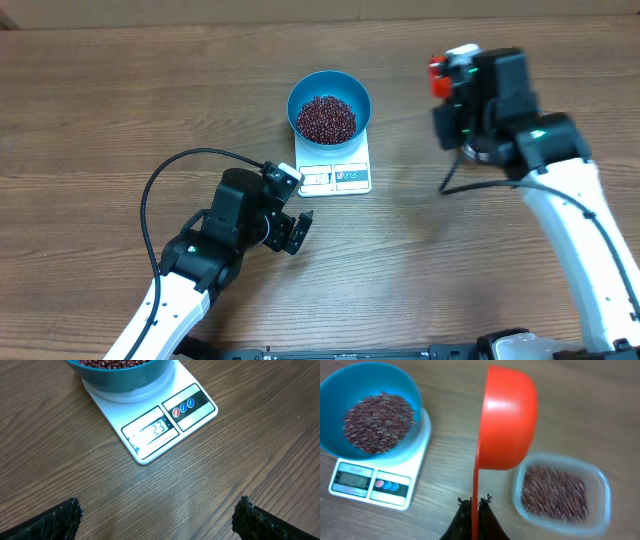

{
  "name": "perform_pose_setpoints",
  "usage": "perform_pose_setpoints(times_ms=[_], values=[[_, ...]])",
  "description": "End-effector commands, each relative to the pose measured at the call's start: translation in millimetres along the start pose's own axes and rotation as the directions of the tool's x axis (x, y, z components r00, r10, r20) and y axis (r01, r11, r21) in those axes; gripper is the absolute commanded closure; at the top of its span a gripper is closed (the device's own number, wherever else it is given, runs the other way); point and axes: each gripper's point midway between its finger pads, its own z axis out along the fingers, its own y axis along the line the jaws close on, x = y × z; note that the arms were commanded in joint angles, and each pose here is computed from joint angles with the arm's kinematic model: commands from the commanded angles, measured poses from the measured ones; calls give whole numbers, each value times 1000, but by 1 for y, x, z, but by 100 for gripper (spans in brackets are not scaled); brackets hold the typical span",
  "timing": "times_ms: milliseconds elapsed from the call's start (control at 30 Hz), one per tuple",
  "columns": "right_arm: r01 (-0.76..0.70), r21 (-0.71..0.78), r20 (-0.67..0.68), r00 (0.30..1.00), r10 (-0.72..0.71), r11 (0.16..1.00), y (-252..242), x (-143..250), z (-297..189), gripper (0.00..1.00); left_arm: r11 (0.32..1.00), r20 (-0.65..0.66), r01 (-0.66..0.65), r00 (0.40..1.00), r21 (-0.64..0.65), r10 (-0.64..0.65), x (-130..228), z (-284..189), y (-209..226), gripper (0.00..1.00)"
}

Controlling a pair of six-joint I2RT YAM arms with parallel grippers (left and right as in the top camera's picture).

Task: Scoop item into bowl and weigh 150g on scale
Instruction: 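Bring the empty scoop back over the bean tub with the right gripper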

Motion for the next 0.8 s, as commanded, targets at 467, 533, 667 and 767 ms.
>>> perform_pose_setpoints(times_ms=[467,533,667,767], values=[[-304,24,-422,860,285,952,-75,45,19,96,1000,-7,12,1000,-8,-12,2,1,2,0],[-322,33,-474,828,298,946,-79,56,33,96,1000,-7,12,1000,-8,-12,2,1,2,0],[-340,47,-530,788,312,939,-86,70,53,96,1000,-7,12,1000,-8,-12,2,1,2,0],[-341,65,-556,768,318,938,-94,79,66,96,1000,-7,13,1000,-8,-13,2,1,2,0]])
